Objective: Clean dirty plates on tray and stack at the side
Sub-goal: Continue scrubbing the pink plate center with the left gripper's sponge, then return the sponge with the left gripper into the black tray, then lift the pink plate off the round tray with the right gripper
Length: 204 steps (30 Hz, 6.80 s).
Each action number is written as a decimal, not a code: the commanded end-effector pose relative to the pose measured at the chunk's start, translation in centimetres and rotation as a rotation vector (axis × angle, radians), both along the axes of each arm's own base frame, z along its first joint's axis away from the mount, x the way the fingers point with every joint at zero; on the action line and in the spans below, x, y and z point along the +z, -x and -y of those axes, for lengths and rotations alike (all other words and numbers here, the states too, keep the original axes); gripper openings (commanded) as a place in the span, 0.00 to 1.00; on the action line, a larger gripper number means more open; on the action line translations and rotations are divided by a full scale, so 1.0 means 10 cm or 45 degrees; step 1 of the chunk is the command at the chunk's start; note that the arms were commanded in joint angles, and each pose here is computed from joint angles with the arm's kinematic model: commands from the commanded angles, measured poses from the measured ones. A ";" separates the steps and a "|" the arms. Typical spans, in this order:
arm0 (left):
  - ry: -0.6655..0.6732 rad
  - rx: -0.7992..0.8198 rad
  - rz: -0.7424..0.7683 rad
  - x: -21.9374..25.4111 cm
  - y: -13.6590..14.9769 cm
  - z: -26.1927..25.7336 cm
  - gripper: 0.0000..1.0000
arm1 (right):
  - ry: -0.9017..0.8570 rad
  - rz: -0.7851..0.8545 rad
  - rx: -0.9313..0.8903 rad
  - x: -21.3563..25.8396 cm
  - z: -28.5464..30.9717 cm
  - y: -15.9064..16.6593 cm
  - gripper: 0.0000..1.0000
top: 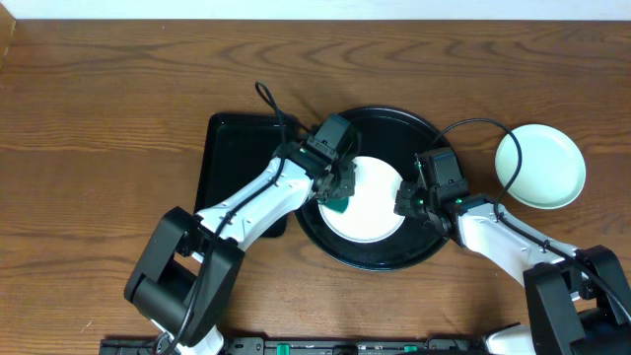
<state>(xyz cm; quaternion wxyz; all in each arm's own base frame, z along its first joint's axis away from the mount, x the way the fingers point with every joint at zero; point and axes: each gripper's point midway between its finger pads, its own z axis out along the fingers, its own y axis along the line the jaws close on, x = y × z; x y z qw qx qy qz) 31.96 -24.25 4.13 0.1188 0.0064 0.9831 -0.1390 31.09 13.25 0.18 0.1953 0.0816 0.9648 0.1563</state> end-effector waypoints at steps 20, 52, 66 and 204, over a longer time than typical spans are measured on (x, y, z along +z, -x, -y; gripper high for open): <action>0.090 -0.156 -0.200 -0.37 0.51 0.39 0.08 | -0.003 -0.087 0.022 -0.18 -0.02 0.13 0.01; -0.046 0.205 0.182 0.83 -0.14 -1.07 0.08 | -0.005 -0.083 0.022 -0.18 -0.02 0.13 0.01; -0.326 0.337 0.086 0.42 -0.04 -2.03 0.08 | -0.005 -0.083 0.022 -0.18 -0.02 0.13 0.01; -0.500 0.636 0.533 1.35 0.00 -2.69 0.80 | -0.085 0.052 -0.142 1.22 -0.43 -0.72 0.01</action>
